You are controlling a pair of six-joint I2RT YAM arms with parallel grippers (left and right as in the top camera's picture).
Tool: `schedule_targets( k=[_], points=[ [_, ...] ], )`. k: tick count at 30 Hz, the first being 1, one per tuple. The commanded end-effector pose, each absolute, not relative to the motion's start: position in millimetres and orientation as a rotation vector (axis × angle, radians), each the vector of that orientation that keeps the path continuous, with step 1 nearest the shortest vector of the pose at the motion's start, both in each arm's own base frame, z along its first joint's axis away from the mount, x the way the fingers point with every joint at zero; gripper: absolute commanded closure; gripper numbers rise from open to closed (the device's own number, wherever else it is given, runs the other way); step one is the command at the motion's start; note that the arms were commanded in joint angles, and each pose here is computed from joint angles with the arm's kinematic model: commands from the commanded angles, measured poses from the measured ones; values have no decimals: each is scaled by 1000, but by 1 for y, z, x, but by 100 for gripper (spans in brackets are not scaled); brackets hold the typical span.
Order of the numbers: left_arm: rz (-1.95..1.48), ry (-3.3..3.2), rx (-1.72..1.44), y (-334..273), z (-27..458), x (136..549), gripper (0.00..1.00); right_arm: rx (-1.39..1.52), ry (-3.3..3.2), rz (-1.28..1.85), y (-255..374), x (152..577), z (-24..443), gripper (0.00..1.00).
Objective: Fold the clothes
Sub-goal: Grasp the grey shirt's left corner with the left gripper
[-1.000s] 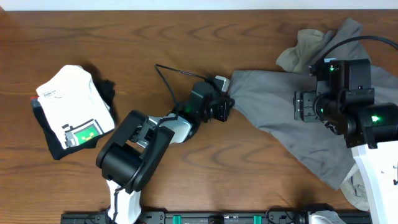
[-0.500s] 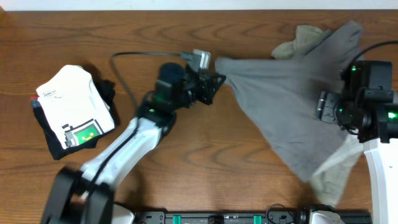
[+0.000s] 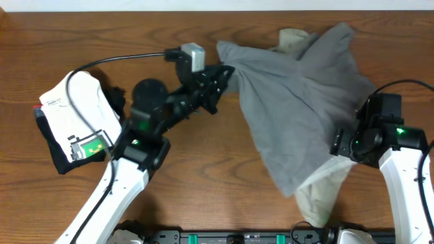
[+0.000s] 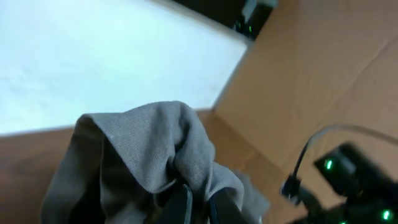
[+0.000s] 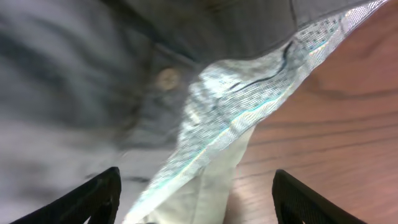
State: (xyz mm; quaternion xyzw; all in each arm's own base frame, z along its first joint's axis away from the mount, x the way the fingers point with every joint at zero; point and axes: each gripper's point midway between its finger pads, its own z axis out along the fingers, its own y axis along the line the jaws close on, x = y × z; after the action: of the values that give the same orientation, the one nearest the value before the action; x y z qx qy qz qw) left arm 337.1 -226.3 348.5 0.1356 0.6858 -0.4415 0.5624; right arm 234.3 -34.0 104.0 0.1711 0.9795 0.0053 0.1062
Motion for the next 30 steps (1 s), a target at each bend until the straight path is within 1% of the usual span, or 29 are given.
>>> schedule_targets(
  k=[1,6,11,14,18,23,30],
  points=[
    [-947,1492,253,-198,389,335,94,512,2870,184,-16,238,106,25],
    [-863,1433,163,-177,409,334,94,532,2888,258,-5,234,101,27],
    [-763,1433,122,-164,408,340,94,559,2927,273,-2,221,82,27],
    [-659,1505,68,-151,389,350,94,557,2948,370,10,214,70,27],
    [-573,1670,81,-148,346,356,94,544,2959,544,32,205,59,29],
    [-495,1836,99,-145,301,358,94,494,3010,569,47,191,44,29],
    [-482,1884,98,-144,288,358,94,456,3048,576,63,175,20,28]
  ],
)
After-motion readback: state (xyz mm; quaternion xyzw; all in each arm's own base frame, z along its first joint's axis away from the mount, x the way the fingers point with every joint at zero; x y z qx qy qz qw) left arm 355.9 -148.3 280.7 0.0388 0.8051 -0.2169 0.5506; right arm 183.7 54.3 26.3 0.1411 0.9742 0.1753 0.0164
